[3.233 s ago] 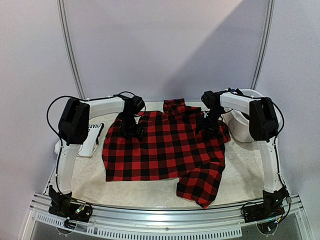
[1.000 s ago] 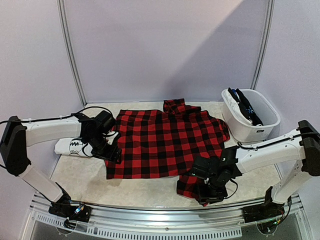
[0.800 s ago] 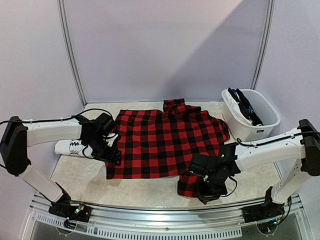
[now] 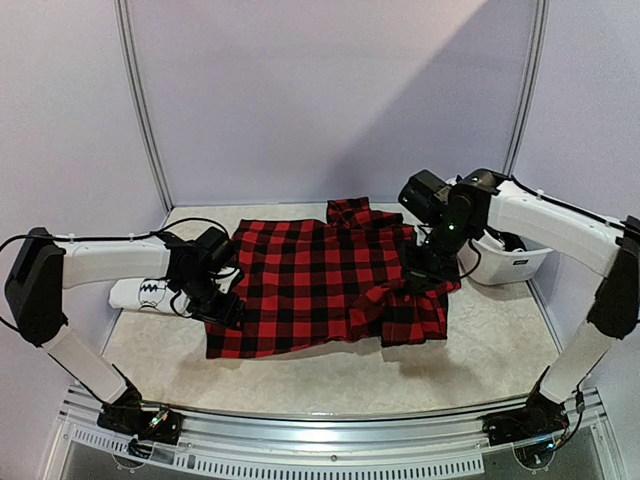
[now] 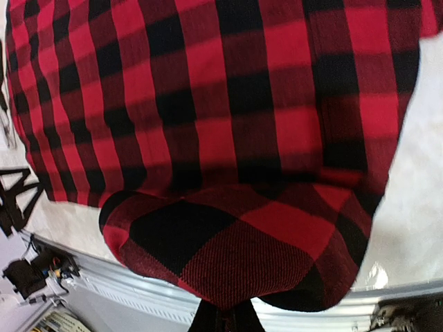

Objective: Fold and stack the mixed laundry pile
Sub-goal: Adjust the flattened shirt at the center of the board.

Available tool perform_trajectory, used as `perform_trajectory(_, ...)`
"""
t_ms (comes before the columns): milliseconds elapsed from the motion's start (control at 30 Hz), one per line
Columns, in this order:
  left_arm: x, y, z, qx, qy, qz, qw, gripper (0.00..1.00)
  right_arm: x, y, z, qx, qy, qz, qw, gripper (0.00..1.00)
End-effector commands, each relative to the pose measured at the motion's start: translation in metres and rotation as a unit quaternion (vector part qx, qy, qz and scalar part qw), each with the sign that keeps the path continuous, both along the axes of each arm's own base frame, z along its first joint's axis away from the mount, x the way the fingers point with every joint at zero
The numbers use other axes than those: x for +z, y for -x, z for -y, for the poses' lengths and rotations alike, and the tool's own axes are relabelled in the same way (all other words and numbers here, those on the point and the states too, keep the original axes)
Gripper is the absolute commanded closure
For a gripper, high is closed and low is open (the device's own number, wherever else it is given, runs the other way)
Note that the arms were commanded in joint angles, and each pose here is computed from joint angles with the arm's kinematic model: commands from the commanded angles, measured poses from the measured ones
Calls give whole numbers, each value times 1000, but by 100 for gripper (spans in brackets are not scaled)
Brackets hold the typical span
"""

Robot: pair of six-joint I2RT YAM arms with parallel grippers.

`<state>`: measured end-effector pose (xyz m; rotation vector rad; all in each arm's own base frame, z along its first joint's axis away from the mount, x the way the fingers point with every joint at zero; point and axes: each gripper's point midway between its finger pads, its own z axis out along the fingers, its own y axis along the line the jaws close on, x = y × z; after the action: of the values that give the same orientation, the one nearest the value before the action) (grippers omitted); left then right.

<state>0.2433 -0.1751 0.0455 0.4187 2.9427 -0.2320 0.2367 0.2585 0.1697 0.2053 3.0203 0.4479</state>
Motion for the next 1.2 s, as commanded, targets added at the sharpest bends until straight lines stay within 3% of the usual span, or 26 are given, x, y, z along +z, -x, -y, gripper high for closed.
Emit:
perform_trajectory(0,8,-8,10,-2,7,10,1000,33,-20,-53,-1,4,8,9,1000,100)
perform_trajectory(133,7,-9,13,-2,8,4,1000,33,-45,-101,14,-18,33,7,999,90)
perform_trajectory(267,3,-6,11,1,3,-7,1000,34,-45,-124,5,0,19,14,1000,56)
perform_trajectory(433,2,0,5,3,-2,-8,1000,34,-15,-119,2,21,2,48,999,37)
perform_trajectory(533,2,1,4,6,-4,-9,1000,34,-6,-96,5,35,20,62,997,33)
perform_trajectory(733,10,1,3,12,-4,-9,1000,34,-32,-26,9,46,80,29,995,30)
perform_trajectory(1167,15,12,-8,32,-14,-11,999,34,-86,-3,-15,56,163,-5,985,35)
